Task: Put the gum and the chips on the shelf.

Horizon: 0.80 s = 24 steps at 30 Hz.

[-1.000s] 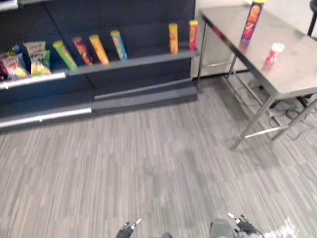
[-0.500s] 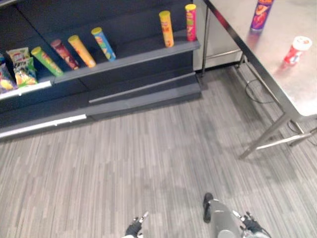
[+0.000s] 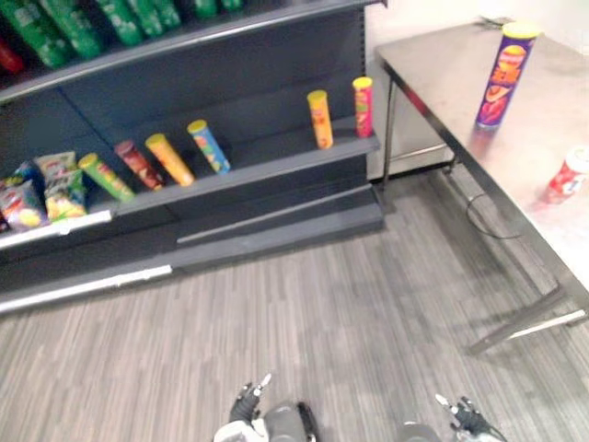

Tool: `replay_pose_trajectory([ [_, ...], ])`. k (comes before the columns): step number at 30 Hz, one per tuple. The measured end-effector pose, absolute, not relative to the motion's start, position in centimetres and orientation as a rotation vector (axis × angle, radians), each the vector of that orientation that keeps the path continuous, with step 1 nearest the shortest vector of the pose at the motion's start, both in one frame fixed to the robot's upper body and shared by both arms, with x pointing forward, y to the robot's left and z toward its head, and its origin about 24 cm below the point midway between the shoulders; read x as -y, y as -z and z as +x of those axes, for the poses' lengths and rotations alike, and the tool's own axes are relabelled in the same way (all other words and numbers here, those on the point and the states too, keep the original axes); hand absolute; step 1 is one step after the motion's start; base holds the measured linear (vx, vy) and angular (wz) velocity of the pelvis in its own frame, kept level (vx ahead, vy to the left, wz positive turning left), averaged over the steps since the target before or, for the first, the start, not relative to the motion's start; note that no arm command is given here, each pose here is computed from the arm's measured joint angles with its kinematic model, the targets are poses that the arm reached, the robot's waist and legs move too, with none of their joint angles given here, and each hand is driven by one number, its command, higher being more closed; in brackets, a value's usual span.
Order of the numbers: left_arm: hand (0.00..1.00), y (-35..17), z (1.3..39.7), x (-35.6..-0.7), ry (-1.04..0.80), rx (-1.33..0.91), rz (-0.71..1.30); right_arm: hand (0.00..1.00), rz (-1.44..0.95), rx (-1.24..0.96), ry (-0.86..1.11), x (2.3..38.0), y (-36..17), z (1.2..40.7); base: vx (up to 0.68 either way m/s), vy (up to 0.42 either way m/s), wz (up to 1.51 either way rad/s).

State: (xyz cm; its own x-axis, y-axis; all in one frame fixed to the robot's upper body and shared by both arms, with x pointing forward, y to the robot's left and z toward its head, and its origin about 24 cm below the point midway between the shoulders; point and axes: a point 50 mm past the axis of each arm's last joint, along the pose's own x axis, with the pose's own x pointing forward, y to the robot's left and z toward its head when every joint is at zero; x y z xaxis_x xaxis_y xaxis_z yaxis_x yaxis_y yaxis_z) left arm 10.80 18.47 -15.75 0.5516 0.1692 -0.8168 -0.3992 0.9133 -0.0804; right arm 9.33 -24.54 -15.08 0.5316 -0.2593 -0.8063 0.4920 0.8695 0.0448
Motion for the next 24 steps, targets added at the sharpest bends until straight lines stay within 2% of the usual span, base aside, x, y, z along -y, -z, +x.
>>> replay_pose_trajectory([
  [6,0.00,15.7,10.4,-20.8,-0.380,-0.944,-0.221,0.00,0.346,-0.954,0.429,21.9,16.0,8.7,0.32,0.270,-0.17],
  [14,0.00,16.4,8.8,-19.7,-0.280,-1.034,-0.146,0.00,0.346,-0.928,0.416,21.8,15.7,9.7,0.27,0.179,-0.38],
  [18,0.00,16.4,9.0,-19.1,-0.223,-1.040,-0.112,0.00,0.351,-0.916,0.393,21.3,15.7,10.2,0.18,0.044,-0.43],
  [24,0.00,16.4,9.1,-19.5,-0.231,-1.049,-0.113,0.00,0.303,-0.829,0.277,20.5,14.6,13.0,0.19,-0.109,-0.48],
])
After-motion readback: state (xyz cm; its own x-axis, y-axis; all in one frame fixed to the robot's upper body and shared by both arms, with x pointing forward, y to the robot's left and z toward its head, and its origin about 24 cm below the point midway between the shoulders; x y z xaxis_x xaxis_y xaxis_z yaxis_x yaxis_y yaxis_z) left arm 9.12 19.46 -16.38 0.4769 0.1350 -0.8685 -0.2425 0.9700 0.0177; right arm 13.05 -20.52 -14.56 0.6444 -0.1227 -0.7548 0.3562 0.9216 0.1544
